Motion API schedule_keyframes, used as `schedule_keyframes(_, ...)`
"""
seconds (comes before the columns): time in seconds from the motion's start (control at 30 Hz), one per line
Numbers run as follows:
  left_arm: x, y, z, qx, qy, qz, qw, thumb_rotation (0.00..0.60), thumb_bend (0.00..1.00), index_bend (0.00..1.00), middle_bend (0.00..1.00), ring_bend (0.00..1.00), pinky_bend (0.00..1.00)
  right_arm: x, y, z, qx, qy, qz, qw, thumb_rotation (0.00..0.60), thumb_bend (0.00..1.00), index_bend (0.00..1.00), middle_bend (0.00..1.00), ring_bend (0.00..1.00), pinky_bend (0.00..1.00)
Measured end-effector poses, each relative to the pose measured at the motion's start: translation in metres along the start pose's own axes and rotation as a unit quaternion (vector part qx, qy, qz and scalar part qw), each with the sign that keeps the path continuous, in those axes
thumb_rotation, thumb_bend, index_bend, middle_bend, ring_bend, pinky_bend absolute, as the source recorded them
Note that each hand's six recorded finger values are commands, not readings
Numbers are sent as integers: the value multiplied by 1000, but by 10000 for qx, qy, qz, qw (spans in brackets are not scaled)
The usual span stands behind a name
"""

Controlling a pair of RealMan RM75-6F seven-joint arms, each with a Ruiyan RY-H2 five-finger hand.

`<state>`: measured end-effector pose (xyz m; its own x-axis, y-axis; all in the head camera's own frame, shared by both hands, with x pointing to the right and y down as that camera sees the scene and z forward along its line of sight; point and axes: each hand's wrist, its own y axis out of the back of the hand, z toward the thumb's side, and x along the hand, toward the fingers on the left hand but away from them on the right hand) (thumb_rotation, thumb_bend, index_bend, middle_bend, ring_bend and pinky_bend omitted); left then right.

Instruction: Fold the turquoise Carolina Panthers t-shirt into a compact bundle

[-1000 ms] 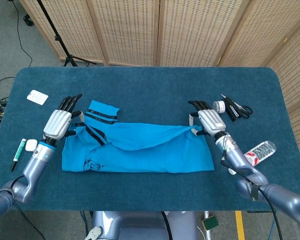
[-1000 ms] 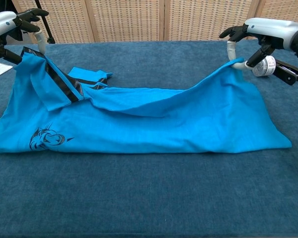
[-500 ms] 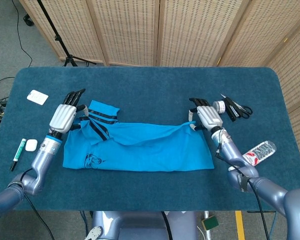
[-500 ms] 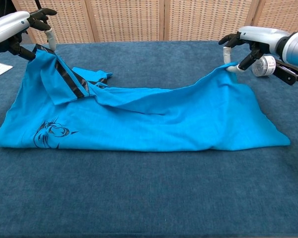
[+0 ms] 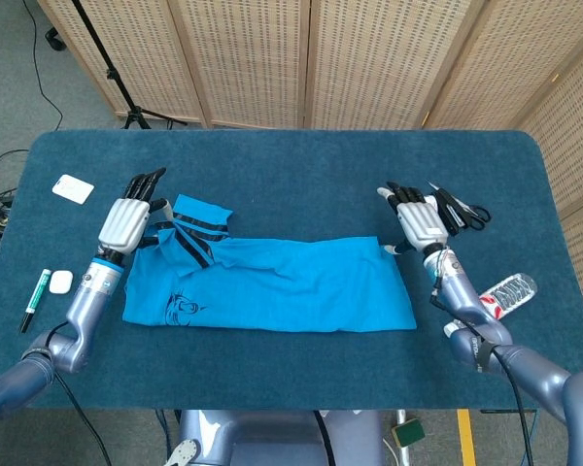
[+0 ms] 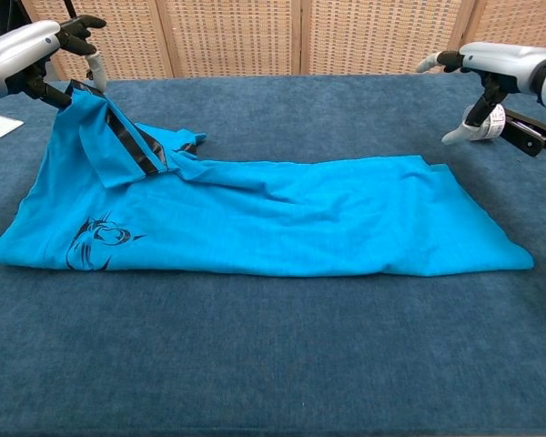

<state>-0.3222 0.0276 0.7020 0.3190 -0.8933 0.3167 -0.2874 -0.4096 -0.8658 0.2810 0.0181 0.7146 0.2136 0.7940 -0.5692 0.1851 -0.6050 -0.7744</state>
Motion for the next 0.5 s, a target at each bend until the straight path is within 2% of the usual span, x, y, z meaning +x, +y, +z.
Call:
schedule_keyframes(0.2,3,-2,-3,-30,62,14,10000,600,629,800,0,0,0,38,23,-8,-117,123,-307,9994,600,105,0,0,0,0)
schedule_keyframes(0.33,4,0,-4,-54,84,97,9999,600,629,800,0,0,0,79,47,-27,17,186,-647,9977,600,105,0,0,0,0)
schedule_keyframes(0.5,7,3,-8,-83,135,215,9996,600,629,799,0,0,0,125,49,-44,47,315,-852,9959,600,105,0,0,0,0)
